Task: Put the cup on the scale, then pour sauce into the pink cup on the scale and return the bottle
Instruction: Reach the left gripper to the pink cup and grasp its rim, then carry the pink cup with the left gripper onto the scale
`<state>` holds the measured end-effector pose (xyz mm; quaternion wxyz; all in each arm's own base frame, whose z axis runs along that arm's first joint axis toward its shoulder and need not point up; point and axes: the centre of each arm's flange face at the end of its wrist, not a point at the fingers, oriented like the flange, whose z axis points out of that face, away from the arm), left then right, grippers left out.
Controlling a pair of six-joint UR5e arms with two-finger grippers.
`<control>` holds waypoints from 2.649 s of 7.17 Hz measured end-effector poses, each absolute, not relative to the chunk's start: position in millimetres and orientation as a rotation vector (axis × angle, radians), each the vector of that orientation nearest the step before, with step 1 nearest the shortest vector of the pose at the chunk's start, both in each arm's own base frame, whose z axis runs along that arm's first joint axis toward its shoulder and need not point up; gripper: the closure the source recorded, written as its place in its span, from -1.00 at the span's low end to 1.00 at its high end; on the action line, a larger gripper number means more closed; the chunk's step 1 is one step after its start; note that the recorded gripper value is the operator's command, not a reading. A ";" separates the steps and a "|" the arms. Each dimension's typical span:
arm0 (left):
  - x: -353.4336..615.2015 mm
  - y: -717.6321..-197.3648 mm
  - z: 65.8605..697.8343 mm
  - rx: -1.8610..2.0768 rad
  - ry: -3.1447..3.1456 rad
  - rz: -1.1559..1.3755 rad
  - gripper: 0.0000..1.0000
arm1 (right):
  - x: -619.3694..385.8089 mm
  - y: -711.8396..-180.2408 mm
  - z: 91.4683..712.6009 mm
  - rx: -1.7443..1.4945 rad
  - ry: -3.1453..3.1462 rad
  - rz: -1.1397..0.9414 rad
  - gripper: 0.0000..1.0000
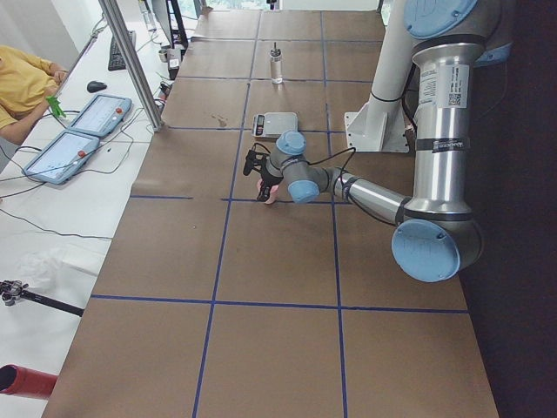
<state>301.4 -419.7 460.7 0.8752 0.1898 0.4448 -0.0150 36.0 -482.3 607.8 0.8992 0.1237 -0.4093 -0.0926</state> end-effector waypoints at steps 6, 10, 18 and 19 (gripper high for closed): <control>312.5 -412.4 457.8 0.401 0.927 -0.012 1.00 | 36.8 -475.8 610.7 0.251 -0.849 -0.189 -1.00; 340.6 -440.6 397.1 0.407 0.929 -0.017 1.00 | 36.9 -475.5 609.5 0.253 -0.849 -0.189 -1.00; 512.6 -446.4 168.3 0.289 0.938 -0.094 1.00 | 36.9 -475.4 611.0 0.249 -0.849 -0.187 -1.00; 525.9 -435.2 164.7 0.292 0.937 -0.083 1.00 | 36.9 -475.4 611.2 0.249 -0.849 -0.186 -1.00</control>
